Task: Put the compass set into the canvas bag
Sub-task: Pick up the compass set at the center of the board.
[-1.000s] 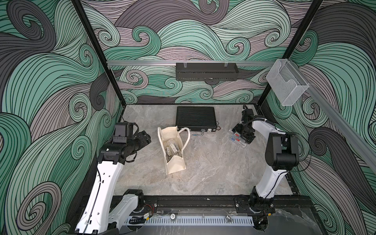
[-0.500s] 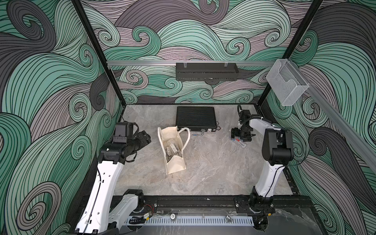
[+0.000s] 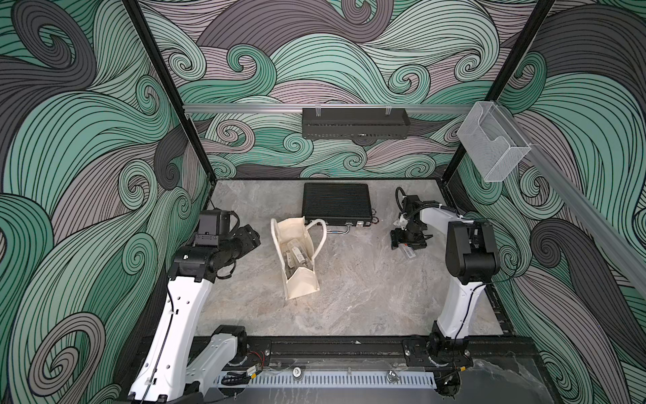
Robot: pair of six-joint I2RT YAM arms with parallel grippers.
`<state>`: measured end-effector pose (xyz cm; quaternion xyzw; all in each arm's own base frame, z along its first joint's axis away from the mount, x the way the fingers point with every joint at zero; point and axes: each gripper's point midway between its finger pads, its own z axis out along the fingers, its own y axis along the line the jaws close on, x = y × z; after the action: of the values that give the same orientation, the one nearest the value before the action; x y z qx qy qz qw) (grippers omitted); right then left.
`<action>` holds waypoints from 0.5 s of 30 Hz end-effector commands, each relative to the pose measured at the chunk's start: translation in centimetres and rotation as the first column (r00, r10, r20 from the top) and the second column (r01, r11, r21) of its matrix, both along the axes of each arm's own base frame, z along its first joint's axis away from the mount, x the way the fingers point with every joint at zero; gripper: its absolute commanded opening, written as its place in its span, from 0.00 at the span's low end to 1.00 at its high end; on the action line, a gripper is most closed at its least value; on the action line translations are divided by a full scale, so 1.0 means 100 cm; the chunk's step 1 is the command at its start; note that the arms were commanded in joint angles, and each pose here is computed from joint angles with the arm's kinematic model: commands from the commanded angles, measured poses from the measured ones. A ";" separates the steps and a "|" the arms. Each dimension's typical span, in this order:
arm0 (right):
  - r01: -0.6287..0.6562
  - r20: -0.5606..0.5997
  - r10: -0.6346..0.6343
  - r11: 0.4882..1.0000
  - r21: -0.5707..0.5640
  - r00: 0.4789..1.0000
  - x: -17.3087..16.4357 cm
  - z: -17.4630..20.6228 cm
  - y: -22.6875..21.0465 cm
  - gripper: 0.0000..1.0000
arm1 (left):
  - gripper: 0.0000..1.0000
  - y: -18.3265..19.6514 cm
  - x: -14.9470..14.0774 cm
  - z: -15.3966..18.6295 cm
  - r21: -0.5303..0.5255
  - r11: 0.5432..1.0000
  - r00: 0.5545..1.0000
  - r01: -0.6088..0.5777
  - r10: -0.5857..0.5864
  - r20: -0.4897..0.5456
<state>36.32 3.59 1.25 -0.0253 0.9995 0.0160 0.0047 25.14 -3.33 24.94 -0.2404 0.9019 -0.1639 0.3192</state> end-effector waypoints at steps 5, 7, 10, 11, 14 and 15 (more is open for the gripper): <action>0.020 -0.003 -0.020 0.999 -0.027 1.000 -0.005 0.002 0.003 0.73 | 0.74 -0.002 0.002 0.012 0.004 1.000 1.000 0.002 -0.002 0.026; 0.047 -0.023 -0.048 0.998 -0.052 0.999 -0.007 -0.002 -0.001 0.72 | 0.74 -0.002 0.002 0.013 0.003 1.000 1.000 0.003 -0.004 0.027; 0.082 -0.041 -0.084 0.995 -0.060 0.996 -0.011 -0.007 0.000 0.66 | 0.74 -0.001 0.001 0.014 0.008 1.000 1.000 0.001 -0.001 0.030; 0.087 -0.039 -0.090 0.994 -0.070 0.995 -0.012 -0.008 0.000 0.64 | 0.74 -0.001 0.000 0.013 0.009 1.000 1.000 0.001 -0.001 0.027; 0.080 -0.036 -0.084 0.993 -0.088 0.996 -0.013 -0.010 0.001 0.59 | 0.74 -0.001 0.000 0.014 0.011 1.000 1.000 0.002 -0.003 0.031; 0.074 -0.040 -0.078 0.993 -0.094 0.996 -0.013 -0.010 0.002 0.57 | 0.74 -0.001 0.001 0.014 0.010 1.000 1.000 0.003 -0.003 0.030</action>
<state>36.03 4.05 1.15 0.0107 0.9999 -0.0057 0.0029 25.12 -3.54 24.99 -0.2360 0.9030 -0.1642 0.3194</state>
